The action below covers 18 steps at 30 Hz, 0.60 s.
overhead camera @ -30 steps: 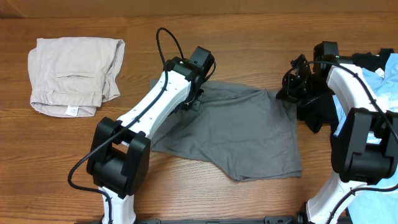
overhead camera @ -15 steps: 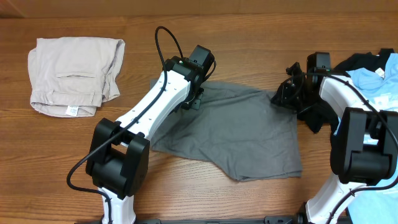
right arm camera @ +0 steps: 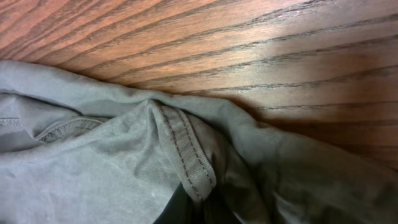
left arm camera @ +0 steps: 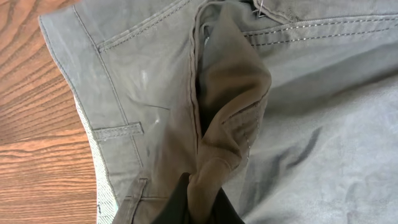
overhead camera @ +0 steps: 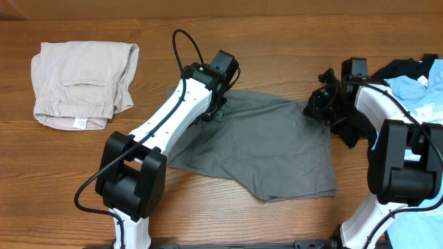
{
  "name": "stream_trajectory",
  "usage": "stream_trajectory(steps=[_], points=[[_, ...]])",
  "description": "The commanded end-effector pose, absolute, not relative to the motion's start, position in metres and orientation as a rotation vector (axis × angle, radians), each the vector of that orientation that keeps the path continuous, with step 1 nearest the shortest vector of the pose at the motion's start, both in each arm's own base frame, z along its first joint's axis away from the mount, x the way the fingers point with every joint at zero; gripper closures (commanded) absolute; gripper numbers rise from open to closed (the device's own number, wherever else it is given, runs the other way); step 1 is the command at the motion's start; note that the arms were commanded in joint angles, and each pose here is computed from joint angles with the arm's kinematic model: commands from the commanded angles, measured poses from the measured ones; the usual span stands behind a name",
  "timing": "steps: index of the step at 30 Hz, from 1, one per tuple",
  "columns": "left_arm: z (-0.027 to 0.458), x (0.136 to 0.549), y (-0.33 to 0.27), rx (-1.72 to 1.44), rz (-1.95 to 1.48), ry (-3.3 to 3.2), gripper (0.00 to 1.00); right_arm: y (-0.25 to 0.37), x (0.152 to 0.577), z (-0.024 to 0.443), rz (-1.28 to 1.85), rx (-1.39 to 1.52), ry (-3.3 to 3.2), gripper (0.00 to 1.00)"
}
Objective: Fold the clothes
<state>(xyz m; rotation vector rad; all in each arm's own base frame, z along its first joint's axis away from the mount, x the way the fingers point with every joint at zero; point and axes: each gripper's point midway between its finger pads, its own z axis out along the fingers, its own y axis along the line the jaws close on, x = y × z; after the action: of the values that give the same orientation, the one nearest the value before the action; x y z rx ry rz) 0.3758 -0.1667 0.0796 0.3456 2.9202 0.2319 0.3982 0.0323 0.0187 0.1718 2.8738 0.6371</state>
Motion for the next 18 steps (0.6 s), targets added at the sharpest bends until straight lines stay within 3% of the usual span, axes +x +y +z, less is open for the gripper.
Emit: stream_trajectory(steps=[1,8,18], points=[[0.098,0.380,-0.164,0.304,0.203,2.893,0.96,0.039,0.394,0.036,0.691,0.177,2.853,0.96],[0.094,0.371,-0.128,0.133,0.238,2.991,0.96,0.043,0.360,0.071,0.714,0.265,2.919,0.96],[0.065,0.368,-0.130,0.042,0.069,3.040,0.96,0.046,0.315,0.072,0.738,0.449,3.092,0.96]])
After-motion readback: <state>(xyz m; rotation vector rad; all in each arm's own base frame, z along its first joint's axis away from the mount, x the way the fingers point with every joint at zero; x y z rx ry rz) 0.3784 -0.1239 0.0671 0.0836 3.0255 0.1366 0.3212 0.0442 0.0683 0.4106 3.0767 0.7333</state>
